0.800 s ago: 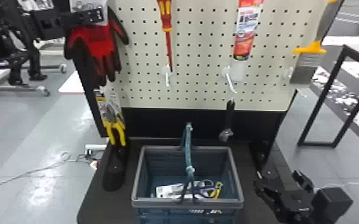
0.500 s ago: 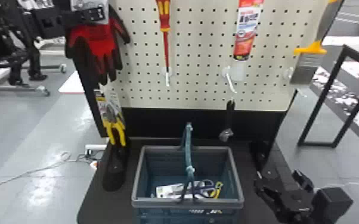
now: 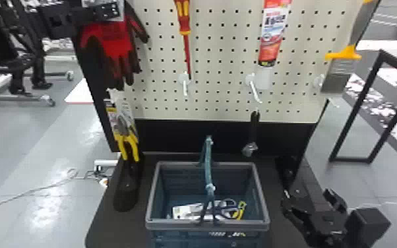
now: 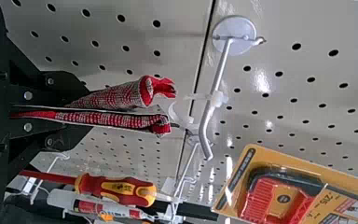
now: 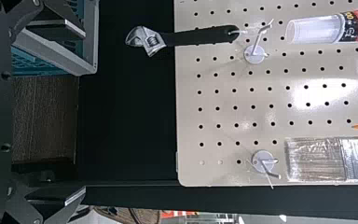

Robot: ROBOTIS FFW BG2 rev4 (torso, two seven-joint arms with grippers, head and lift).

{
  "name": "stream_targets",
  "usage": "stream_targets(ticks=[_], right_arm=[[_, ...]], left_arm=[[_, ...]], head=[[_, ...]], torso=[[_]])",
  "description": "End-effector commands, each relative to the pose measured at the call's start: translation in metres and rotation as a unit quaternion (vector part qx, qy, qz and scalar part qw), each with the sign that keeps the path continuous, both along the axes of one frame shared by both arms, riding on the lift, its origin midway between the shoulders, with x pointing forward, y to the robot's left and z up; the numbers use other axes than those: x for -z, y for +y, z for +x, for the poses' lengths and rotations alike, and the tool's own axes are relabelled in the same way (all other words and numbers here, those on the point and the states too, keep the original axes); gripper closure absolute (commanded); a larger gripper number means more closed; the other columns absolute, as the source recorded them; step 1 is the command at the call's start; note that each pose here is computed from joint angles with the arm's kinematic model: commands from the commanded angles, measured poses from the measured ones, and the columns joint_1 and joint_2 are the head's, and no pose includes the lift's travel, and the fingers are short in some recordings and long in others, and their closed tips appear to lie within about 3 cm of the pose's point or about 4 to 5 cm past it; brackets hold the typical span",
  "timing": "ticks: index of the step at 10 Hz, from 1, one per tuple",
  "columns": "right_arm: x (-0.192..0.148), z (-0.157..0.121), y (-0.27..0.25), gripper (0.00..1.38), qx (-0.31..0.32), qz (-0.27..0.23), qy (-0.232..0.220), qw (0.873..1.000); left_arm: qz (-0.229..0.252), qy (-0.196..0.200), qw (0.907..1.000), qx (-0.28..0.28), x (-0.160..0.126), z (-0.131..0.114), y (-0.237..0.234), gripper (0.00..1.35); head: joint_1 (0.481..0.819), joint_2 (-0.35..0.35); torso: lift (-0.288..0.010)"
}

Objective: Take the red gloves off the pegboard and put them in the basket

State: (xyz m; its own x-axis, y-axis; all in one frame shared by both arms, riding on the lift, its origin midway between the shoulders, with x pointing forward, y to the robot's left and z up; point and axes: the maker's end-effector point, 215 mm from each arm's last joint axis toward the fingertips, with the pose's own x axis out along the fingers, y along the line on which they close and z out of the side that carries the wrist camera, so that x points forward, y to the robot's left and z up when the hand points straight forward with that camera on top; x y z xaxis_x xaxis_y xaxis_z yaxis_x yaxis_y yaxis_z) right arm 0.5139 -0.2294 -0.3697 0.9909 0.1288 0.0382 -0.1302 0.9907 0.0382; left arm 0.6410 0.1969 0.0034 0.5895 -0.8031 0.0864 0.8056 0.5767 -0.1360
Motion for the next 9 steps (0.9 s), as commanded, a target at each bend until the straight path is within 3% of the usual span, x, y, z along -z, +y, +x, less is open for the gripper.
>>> stream_targets(ticks=[1,5,9], right_arm=[[0.0,0.0,-0.001,0.14,0.001,0.0,0.0,1.0],[0.002,-0.001,-0.001,0.14,0.001,0.0,0.002,1.0],[0.002,-0.002,-0.001,0.14,0.001,0.002,0.002,1.0]], left_arm=[[0.003,-0.007,1.0,0.005,-0.006,-0.007,-0.01,1.21],[0.001,-0.032,0.9995,0.001,-0.028,-0.025,-0.03,1.21],[-0.012,-0.058,0.9969,-0.052,-0.044,-0.038,-0.025,1.21]], head=[[0.549,0.0],[0.549,0.0],[0.549,0.0]], torso=[[-0.1],[-0.1],[-0.1]])
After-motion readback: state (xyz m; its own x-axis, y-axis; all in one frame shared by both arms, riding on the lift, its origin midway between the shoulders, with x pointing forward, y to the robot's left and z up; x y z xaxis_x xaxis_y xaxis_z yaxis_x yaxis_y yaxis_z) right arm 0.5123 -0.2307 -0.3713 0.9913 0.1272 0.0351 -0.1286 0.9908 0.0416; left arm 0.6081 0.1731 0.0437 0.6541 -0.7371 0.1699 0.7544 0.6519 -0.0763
